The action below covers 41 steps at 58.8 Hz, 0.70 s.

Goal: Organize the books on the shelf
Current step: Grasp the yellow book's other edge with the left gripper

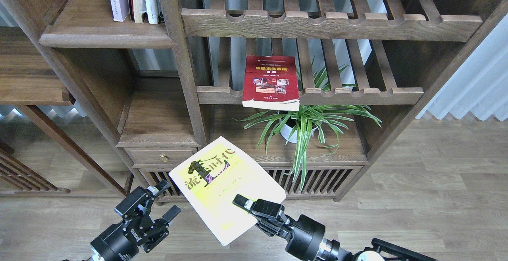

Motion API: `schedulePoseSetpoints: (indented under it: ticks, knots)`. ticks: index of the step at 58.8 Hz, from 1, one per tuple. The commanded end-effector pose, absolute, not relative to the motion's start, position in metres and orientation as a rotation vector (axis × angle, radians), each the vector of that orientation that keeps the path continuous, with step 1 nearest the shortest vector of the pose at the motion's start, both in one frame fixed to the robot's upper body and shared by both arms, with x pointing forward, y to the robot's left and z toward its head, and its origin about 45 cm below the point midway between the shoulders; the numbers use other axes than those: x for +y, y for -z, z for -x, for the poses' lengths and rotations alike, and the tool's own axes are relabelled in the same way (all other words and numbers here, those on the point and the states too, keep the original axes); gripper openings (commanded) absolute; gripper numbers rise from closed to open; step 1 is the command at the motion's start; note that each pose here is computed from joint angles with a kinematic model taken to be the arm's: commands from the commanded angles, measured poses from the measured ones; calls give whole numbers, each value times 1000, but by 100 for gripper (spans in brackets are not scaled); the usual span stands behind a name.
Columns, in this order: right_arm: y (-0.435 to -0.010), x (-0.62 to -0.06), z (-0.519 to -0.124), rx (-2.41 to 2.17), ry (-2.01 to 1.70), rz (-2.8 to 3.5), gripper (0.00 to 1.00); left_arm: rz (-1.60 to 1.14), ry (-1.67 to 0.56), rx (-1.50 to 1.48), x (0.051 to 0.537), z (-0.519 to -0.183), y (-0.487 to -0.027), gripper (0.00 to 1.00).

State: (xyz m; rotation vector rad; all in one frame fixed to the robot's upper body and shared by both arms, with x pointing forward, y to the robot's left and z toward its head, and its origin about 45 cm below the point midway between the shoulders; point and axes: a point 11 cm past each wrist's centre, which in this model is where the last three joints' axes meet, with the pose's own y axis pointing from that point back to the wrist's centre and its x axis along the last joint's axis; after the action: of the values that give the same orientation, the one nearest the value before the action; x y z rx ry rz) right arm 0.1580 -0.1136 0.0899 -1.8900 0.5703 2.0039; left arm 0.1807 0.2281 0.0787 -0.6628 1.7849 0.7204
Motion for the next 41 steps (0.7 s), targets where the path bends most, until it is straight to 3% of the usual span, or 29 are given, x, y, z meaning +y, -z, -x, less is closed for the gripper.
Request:
schedulePoseSetpoints:
  ticks: [1, 18, 32, 41]
  knots:
    - [-89, -108, -153, 549, -2022, 1893, 4, 675, -706, 1774, 222, -190, -80, 98]
    - [-90, -106, -152, 541, -2026, 1889, 4, 703, -684, 1768, 212, -202, -81, 97]
    - [-91, -105, -151, 532, -2028, 1892, 4, 723, -686, 1770, 207, -205, -79, 81]
    - [-91, -104, -150, 529, -2029, 1891, 4, 700, -687, 1752, 209, -206, -80, 84]
